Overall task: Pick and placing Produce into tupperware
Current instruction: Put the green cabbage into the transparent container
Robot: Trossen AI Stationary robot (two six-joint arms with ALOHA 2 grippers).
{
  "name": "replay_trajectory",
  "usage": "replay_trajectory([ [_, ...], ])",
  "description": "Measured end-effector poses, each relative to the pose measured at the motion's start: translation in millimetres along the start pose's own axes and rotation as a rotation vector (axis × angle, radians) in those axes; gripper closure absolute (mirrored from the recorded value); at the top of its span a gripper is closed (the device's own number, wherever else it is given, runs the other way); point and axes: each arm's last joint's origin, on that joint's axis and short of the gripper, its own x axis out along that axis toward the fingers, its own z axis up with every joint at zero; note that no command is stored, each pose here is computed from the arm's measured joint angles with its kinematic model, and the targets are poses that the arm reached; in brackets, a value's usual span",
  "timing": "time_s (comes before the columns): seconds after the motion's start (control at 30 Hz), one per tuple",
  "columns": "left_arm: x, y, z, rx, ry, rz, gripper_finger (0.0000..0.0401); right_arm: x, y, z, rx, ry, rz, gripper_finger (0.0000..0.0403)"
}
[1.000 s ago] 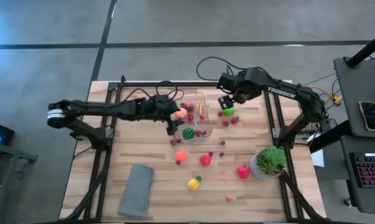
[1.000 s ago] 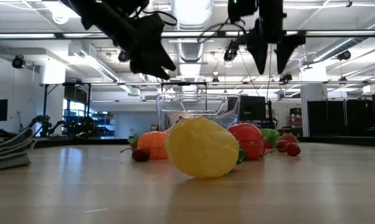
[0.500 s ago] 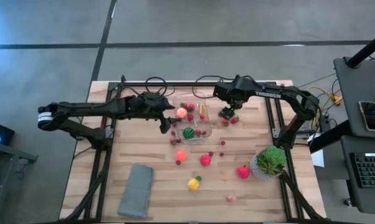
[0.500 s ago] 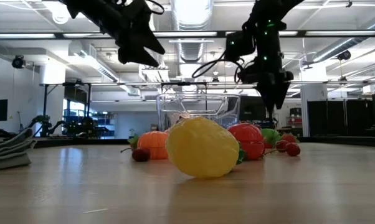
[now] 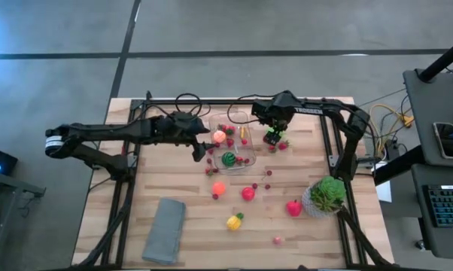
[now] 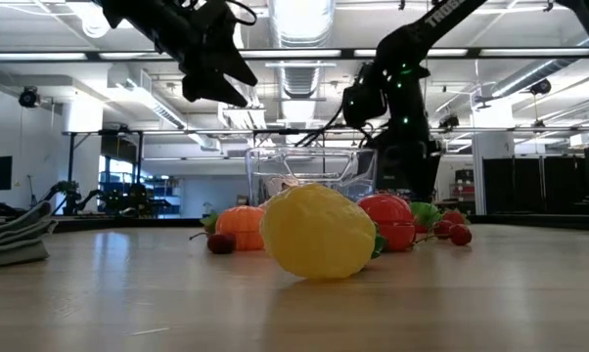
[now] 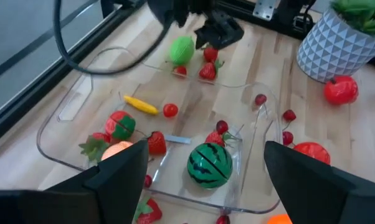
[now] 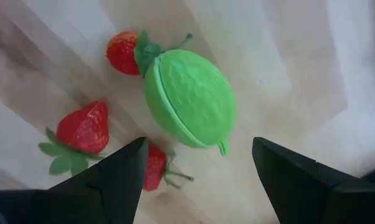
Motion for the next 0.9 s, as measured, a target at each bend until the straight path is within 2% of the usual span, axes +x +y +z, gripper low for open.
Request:
replay_trajectory([
  [0.43, 0, 0, 0, -0.048, 0.002, 0.0, 0.0097, 36, 3, 14, -0.055, 0.111, 0.017, 0.0134],
  [0.9, 0, 0, 0, -0.048, 0.001, 0.0, 0.0097, 28, 3, 21, -0.067, 0.095, 0.021, 0.0208],
])
